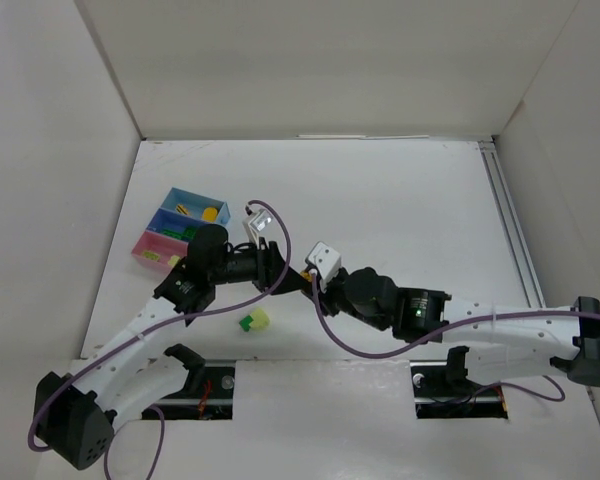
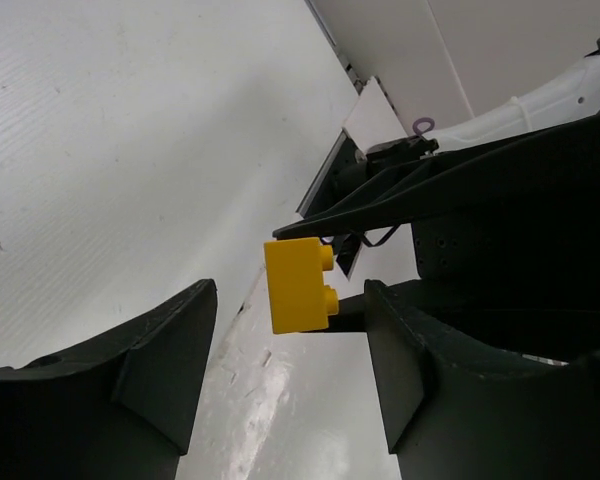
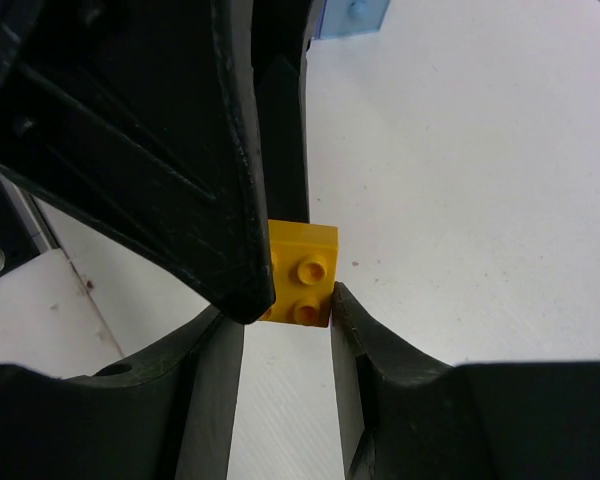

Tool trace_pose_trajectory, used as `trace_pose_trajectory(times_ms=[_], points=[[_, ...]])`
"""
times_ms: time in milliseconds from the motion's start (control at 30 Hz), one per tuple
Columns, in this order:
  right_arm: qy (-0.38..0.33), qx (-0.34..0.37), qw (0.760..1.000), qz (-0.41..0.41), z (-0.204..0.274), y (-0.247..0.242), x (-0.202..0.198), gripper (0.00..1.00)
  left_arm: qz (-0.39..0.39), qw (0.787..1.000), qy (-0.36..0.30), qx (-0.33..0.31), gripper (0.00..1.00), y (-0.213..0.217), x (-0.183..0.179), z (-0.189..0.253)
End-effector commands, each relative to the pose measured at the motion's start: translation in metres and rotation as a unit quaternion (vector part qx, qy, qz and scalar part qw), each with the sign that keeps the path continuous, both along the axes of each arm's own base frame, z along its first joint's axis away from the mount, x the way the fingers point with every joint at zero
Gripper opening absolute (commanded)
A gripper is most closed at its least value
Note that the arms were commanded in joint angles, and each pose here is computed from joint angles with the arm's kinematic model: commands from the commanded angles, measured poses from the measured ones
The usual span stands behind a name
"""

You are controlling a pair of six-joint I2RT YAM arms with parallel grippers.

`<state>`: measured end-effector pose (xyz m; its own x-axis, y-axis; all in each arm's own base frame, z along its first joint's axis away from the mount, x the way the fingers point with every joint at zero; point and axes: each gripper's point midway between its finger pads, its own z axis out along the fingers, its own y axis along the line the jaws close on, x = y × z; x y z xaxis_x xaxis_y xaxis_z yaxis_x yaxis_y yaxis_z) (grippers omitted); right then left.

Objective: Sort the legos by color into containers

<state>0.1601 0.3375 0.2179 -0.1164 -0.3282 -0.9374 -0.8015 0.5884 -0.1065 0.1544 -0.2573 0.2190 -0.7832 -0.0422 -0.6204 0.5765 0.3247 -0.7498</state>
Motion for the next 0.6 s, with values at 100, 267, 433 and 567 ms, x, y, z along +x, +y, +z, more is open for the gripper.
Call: trace_pose_trajectory(times_ms=[100,267,433,567], points=[[-0.024,0.083,0.996,-0.038,0.047,0.006,0.011,0.13,-0.007,1.000,-0.014,0.002,0.46,-0.001,0.000,0.001],[-0.017,0.081,0.996,-0.035,0.045,0.013,0.011,0.15,-0.002,1.000,-0.028,-0.004,0.26,0.000,0.000,0.007],[-0.010,0.073,0.997,-0.032,0.037,0.020,0.011,0.29,0.008,0.999,-0.034,-0.009,0.06,0.001,0.003,0.011],[-0.003,0.078,0.996,-0.035,0.037,0.021,0.011,0.50,0.062,0.998,-0.031,0.000,0.00,0.004,0.020,0.018]])
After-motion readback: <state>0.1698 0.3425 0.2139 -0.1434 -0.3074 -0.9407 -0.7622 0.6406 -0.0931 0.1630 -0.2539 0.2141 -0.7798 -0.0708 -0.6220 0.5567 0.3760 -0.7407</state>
